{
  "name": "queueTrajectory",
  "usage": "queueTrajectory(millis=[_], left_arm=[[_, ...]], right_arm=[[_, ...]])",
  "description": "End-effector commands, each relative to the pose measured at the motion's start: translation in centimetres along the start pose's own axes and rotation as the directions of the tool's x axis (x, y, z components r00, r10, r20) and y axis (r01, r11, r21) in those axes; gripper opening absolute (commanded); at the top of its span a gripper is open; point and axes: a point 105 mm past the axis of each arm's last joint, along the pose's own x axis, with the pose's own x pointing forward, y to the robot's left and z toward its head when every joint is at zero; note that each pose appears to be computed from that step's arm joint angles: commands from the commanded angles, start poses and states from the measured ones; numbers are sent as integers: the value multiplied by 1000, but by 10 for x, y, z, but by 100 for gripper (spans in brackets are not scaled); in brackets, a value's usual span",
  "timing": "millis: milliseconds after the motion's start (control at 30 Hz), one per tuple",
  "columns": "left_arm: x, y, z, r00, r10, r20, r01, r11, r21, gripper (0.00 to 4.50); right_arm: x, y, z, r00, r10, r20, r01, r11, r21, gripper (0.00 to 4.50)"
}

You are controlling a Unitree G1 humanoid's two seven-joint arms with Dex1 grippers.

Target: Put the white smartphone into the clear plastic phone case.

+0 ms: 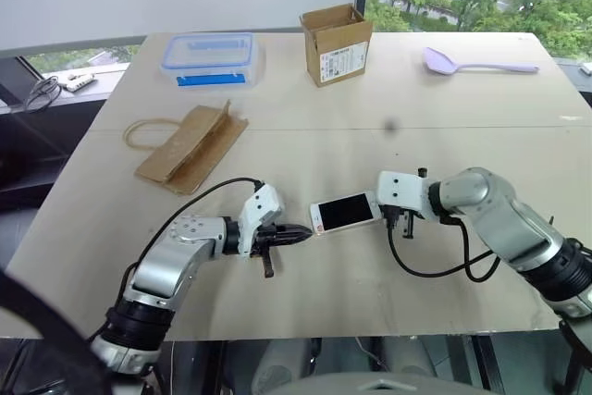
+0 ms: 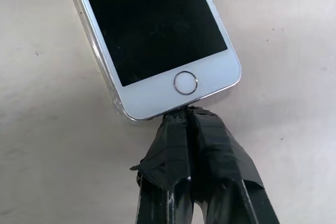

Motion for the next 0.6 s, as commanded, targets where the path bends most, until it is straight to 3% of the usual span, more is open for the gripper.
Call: queueTrajectory(millis=[33, 200, 367, 500, 600], left_arm=[[16, -12, 9, 998, -58, 20, 57, 998, 28, 2], [17, -12, 11, 998, -54, 21, 53, 998, 30, 2], [-7, 0, 6, 1000, -8, 7, 7, 1000, 30, 2], [-26, 4, 22, 996, -37, 78, 35, 999, 25, 2], [-22, 1, 36, 989, -74, 132, 68, 997, 47, 2]], right_arm=[[8, 15, 29, 995, 75, 66, -67, 991, -118, 0], [10, 15, 31, 995, 75, 63, -67, 991, -120, 0], [-2, 2, 13, 999, -8, 45, 10, 999, -45, 0], [-19, -7, 4, 992, -97, 77, 92, 994, 64, 0], [-30, -10, 5, 977, -160, 140, 137, 977, 161, 0]])
